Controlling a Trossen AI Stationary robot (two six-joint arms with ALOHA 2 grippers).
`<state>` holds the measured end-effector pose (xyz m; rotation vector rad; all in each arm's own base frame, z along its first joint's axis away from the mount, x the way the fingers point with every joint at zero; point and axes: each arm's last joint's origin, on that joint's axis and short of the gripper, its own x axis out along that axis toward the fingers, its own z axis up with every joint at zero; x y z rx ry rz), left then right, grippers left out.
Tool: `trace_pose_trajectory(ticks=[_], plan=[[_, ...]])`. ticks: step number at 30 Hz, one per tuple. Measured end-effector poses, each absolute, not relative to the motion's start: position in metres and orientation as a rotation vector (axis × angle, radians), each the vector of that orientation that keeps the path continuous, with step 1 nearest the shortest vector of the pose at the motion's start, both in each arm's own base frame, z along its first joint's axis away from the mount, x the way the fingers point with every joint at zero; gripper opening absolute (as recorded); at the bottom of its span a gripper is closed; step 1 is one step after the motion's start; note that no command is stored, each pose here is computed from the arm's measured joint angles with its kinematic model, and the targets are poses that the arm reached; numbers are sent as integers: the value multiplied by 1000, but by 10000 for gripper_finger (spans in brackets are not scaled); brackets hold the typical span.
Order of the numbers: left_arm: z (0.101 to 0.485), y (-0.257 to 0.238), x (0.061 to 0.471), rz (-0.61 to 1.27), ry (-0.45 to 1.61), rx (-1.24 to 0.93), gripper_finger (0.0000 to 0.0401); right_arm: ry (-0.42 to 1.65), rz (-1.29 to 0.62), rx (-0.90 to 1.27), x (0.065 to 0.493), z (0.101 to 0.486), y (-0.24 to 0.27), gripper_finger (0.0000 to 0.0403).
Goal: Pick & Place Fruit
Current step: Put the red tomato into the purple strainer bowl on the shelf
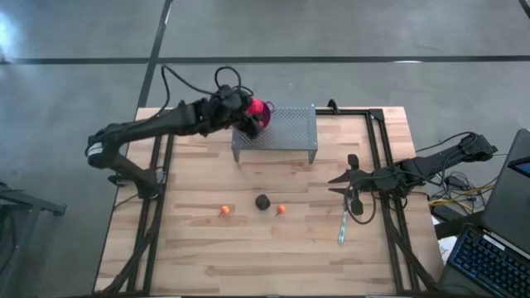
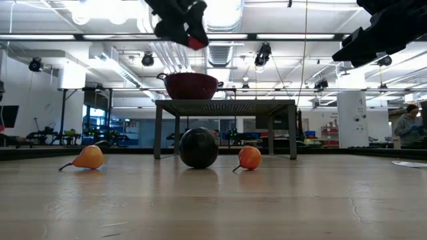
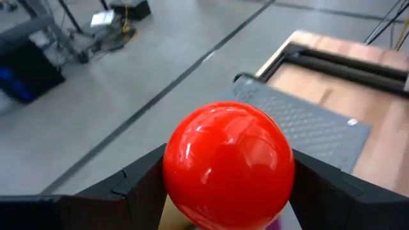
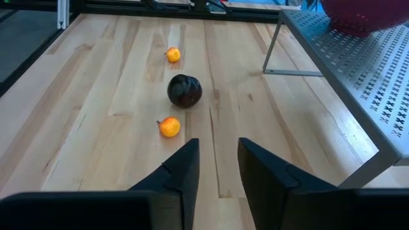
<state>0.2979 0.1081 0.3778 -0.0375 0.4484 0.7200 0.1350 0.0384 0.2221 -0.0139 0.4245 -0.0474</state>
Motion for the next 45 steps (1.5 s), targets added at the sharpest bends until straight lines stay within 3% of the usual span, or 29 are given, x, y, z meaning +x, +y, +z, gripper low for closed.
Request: trace_pose_trajectory(ticks=[23, 45], plan=[[328, 147, 320, 748, 615, -149, 280, 424, -47, -16, 135, 222, 38, 43], [312, 149, 327, 739, 679, -177, 280, 425, -47, -16, 135, 222, 38, 104]])
